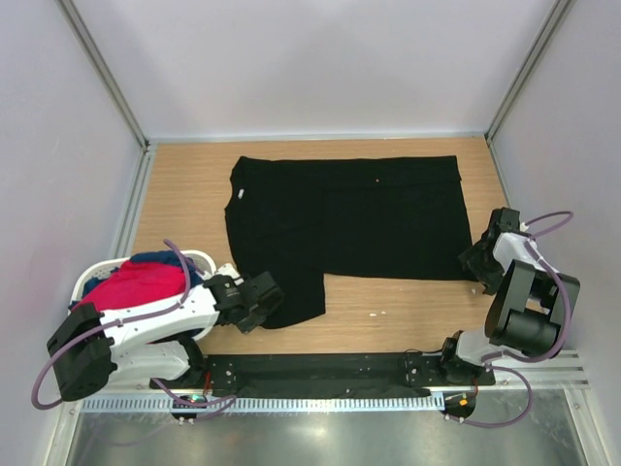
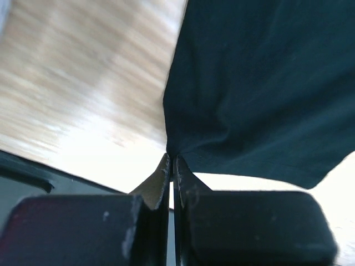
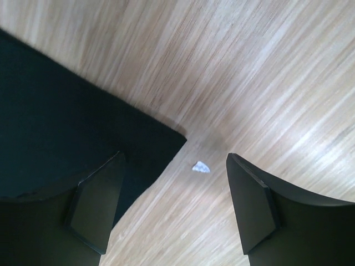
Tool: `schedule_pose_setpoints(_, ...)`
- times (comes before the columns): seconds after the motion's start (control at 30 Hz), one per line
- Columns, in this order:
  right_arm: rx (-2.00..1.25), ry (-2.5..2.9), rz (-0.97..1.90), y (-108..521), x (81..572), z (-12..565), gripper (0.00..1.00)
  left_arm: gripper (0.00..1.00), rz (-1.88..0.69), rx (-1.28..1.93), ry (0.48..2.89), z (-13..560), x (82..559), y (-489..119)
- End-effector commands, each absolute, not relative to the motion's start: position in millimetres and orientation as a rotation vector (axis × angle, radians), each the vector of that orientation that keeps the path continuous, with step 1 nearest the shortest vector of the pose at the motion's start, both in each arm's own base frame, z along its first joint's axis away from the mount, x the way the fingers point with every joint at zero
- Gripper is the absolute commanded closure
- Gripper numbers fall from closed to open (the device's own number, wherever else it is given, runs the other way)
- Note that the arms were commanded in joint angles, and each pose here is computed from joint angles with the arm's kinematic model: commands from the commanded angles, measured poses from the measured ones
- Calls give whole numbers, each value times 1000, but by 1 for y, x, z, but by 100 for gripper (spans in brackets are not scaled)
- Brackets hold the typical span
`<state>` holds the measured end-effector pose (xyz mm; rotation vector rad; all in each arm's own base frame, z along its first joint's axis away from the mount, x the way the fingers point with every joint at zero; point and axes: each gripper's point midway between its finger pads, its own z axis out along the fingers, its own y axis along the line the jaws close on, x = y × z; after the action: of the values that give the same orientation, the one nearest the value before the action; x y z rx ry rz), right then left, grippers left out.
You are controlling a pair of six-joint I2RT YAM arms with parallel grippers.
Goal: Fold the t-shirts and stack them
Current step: Fold the tshirt
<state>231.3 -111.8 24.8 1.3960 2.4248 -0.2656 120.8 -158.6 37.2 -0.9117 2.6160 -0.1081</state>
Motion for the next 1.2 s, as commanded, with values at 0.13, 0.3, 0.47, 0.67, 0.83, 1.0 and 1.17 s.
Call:
schedule_pose_setpoints(0.13, 1425, 2341, -344, -133, 245, 26, 21, 100, -108, -880, 2584, 48, 145, -141)
schedule_pose_setpoints(0.3, 1431, 2324, -470, -149, 238, 25, 20, 100, -62, -833, 2624, 43, 143, -138)
schedule_pose_setpoints(0.47, 1431, 2242, -501, -163, 241, 39, 21, 100, 28, -775, 2638, 57, 145, -133)
schedule_pose_setpoints(0.67, 1453, 2210, -418, -161, 253, 38, 27, 100, -79, -827, 2626, 63, 152, -151)
schedule_pose_setpoints(0.83, 1487, 2148, -252, -145, 266, 33, 35, 100, -104, -831, 2613, 71, 163, -165)
schedule_pose_setpoints(1.0, 1462, 2104, -209, -143, 270, 40, 37, 100, -68, -792, 2617, 71, 162, -161)
schedule_pose_setpoints(1.17, 1473, 2150, -208, -139, 265, 28, 44, 100, -110, -834, 2626, 66, 156, -162)
